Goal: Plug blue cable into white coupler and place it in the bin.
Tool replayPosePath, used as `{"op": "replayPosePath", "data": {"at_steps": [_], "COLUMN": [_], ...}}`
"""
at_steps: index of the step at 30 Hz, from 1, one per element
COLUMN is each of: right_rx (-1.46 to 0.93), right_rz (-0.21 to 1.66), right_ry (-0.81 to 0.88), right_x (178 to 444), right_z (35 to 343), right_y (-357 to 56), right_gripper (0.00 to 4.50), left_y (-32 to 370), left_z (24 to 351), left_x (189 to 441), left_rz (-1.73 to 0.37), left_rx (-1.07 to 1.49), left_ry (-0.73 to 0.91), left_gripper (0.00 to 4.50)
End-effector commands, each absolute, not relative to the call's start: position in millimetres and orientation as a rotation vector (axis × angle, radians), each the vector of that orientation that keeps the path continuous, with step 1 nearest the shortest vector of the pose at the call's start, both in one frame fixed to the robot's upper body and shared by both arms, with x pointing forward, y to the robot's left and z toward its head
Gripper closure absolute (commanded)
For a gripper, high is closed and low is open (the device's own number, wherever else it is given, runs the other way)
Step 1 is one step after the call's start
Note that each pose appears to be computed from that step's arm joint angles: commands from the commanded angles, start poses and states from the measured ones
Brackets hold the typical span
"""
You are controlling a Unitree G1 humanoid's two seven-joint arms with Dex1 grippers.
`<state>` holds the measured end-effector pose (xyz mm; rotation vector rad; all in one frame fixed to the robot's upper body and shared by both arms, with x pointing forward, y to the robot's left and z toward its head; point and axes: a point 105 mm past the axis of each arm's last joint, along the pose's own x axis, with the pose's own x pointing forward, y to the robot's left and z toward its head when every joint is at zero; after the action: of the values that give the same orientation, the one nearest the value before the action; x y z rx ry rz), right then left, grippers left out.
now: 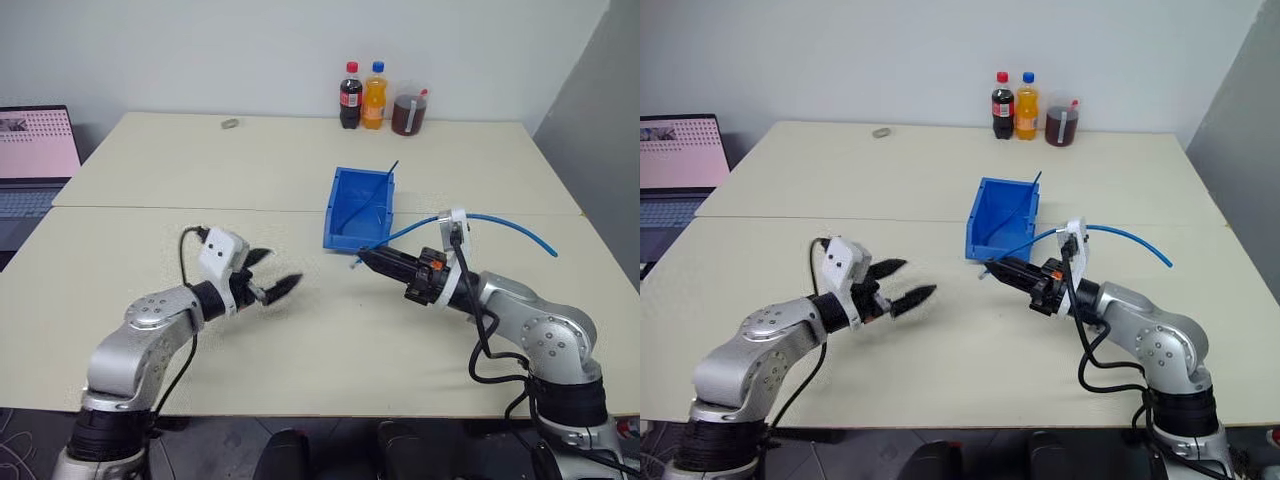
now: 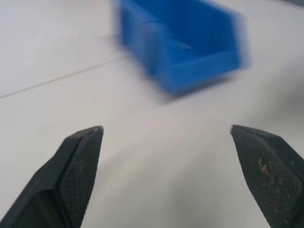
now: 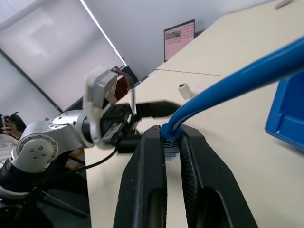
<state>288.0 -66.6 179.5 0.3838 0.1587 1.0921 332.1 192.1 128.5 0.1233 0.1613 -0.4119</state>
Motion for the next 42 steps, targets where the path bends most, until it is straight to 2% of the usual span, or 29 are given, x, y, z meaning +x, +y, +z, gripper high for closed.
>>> {"op": "replayPosePath", "data": {"at_steps": [1,7,13,25,39,42], "right_rx": [0.363,0.347,0.339,0.339,0.335,0.335], "right_rz": [1.117,1.134,1.130,1.118,1.119,1.118], "right_ry": [0.119,0.113,0.106,0.098,0.099,0.100], "right_x": [288,291,293,292,290,290], "right_z": [186,186,187,187,187,187], "right_y": [-64,-61,-61,-61,-60,-60], "right_gripper": [4.38,4.38,4.38,4.38,4.39,4.39], "left_y": [222,251,266,277,282,284], "left_z": [141,125,121,126,134,136], "left_x": [350,363,370,390,417,419], "left_rz": [-0.102,0.232,0.346,0.387,0.396,0.404], "left_rx": [0.176,0.108,0.092,0.027,0.015,0.019], "left_ry": [0.087,0.183,0.242,0.268,0.218,0.202], "left_gripper": [0.00,0.00,0.00,0.00,0.00,0.51]}}
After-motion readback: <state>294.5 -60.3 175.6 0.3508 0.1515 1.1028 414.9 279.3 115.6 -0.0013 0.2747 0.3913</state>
